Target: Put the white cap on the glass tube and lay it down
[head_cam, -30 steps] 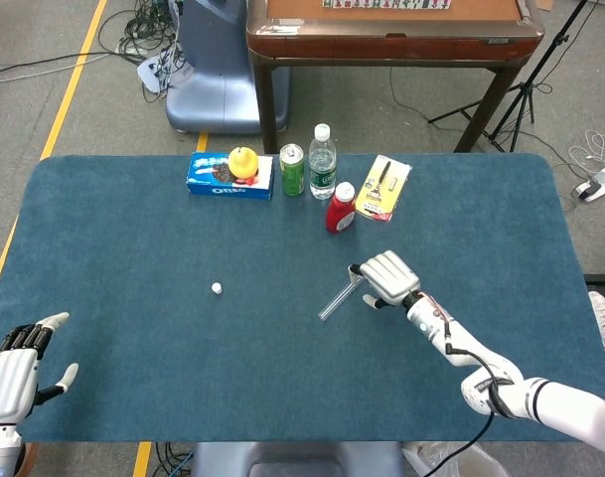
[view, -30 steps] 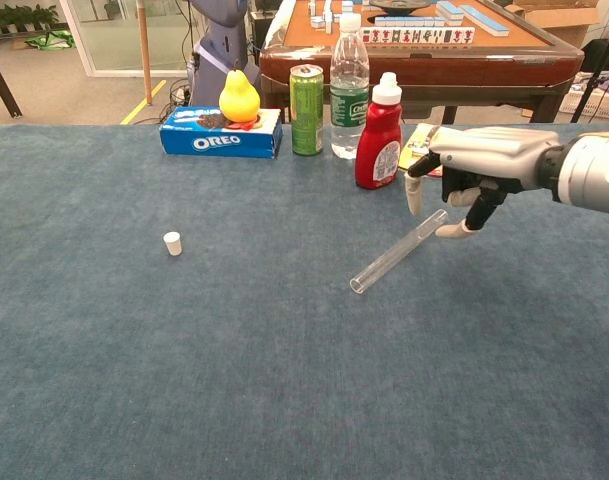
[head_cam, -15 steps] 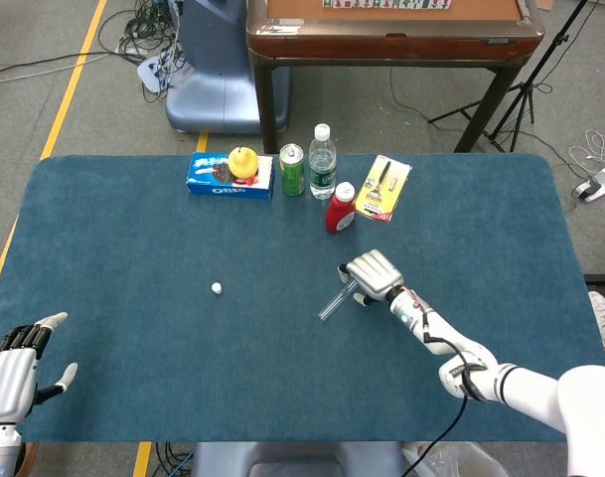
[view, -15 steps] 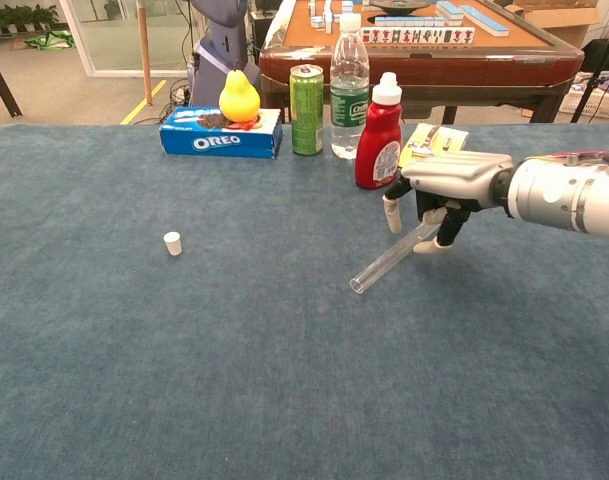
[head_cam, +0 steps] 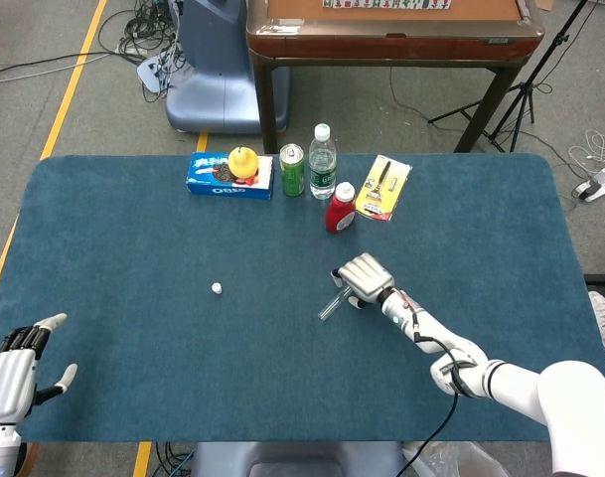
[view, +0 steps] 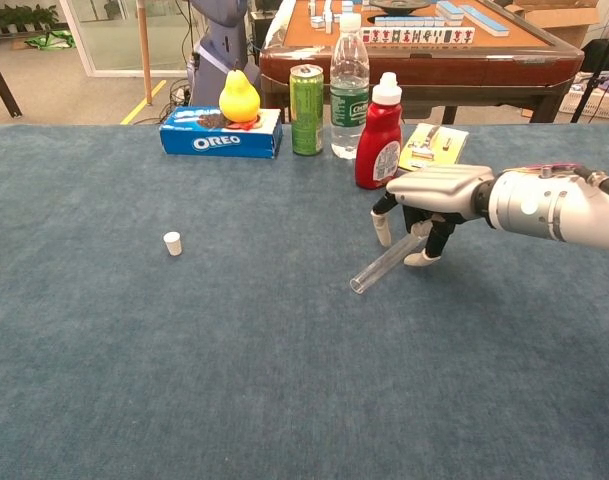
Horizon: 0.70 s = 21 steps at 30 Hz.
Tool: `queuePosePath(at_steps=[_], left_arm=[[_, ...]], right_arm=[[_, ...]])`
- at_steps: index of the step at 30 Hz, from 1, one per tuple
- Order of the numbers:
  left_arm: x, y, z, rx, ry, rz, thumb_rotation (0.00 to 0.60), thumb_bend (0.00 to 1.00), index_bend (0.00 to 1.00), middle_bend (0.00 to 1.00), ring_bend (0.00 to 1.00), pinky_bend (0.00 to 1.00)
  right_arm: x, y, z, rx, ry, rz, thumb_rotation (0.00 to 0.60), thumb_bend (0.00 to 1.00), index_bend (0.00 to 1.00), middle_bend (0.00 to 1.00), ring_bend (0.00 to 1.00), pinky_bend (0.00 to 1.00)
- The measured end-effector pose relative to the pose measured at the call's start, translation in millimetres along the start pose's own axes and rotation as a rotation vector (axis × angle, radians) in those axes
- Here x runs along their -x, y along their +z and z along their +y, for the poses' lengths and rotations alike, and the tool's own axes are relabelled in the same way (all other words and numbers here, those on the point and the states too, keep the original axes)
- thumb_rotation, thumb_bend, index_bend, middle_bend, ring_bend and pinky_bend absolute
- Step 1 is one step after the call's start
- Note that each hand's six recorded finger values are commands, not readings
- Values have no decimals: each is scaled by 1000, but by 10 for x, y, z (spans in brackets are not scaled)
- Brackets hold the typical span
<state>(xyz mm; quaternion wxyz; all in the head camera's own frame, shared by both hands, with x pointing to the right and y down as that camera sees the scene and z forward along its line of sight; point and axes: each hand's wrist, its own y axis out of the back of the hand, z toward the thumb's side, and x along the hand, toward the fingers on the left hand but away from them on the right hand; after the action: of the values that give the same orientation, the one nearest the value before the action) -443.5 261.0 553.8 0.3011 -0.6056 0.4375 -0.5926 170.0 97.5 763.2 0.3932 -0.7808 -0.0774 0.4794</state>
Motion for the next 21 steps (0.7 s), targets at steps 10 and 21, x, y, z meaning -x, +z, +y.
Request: queuePosePath(at_steps=[10, 21], left_arm=[[11, -33, -1, 0, 2, 8, 600, 246, 192, 218, 225, 155], [3, -33, -6, 0, 4, 5, 600, 246, 192, 218, 225, 155]], right_arm=[[30, -31, -30, -6, 5, -15, 600, 349, 499, 1000, 1000, 1000], [23, -63, -18, 2, -5, -27, 600, 402, 604, 1000, 1000, 1000]])
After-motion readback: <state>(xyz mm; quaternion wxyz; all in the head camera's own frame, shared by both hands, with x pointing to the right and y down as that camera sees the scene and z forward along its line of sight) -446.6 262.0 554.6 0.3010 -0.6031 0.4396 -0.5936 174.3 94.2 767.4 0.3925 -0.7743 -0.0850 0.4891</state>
